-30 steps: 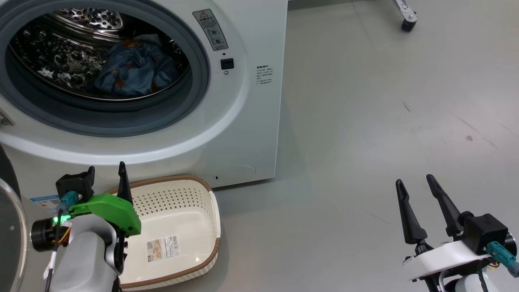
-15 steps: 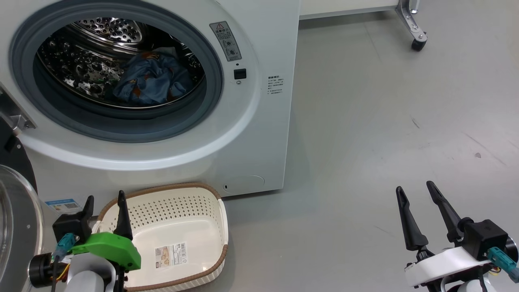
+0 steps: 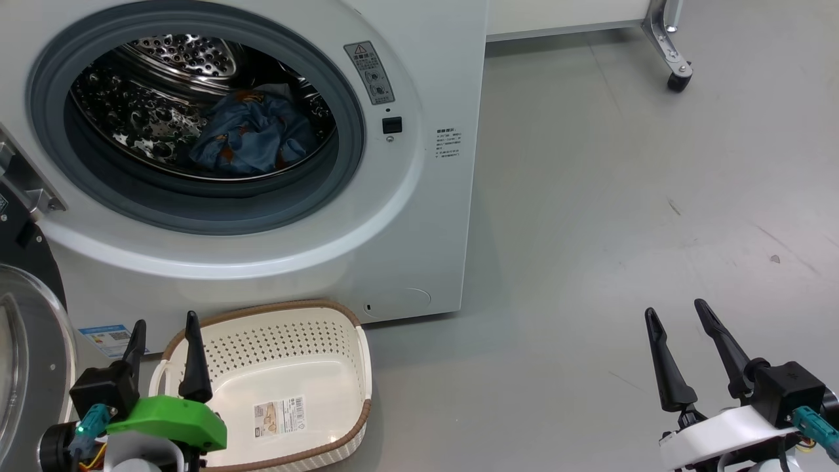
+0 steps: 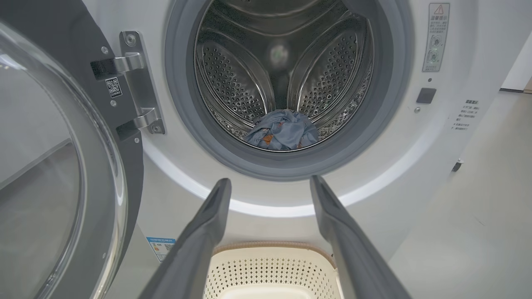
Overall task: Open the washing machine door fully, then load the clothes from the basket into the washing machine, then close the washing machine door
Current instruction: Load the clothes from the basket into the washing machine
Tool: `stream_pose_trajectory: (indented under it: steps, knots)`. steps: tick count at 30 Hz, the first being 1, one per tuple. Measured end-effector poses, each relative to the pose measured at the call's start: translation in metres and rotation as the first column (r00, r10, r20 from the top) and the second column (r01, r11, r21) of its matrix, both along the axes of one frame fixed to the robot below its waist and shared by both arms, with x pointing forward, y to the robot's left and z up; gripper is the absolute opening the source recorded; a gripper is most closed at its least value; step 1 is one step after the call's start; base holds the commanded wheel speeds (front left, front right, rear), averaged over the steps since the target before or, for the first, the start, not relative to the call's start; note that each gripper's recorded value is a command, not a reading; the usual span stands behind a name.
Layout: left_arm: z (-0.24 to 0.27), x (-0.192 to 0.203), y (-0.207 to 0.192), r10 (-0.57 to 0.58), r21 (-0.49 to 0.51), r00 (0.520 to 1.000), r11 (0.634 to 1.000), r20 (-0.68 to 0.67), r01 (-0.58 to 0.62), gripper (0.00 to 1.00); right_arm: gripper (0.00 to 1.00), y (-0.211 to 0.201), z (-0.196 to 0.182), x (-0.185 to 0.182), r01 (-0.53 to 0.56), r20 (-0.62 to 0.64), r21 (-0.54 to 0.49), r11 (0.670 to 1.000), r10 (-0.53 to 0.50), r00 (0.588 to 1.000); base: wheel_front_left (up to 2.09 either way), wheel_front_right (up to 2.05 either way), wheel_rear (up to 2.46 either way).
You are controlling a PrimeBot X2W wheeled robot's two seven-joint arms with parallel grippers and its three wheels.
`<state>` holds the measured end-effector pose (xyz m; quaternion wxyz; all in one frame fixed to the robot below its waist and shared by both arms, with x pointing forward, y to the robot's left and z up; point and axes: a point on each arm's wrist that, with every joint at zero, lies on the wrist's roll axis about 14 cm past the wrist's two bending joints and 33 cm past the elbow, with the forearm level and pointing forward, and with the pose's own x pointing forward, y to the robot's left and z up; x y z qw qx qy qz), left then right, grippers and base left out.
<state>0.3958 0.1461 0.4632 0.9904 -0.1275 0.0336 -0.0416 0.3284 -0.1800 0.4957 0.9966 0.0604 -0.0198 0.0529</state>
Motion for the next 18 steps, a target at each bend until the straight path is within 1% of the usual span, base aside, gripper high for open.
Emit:
stream_pose_trajectory:
  steps: [5, 12, 18]
  knots:
    - [0.006, -0.006, -0.001, -0.002, -0.016, 1.000, 1.000, 0.020, 0.002, 1.00, 1.00, 0.001, 0.000, 0.001, -0.005, 0.001, -0.003, 1.000, 0.005, 1.000, 0.00, 0.00, 0.00]
    - [-0.003, -0.023, -0.007, -0.018, -0.024, 1.000, 1.000, -0.007, 0.017, 1.00, 1.00, 0.002, 0.000, 0.003, -0.012, 0.000, -0.007, 1.000, 0.012, 1.000, 0.00, 0.00, 0.00]
    - [-0.001, -0.029, -0.001, 0.018, -0.022, 1.000, 1.000, -0.006, -0.019, 1.00, 1.00, 0.004, 0.000, 0.004, -0.020, 0.002, -0.013, 1.000, 0.020, 1.000, 0.00, 0.00, 0.00]
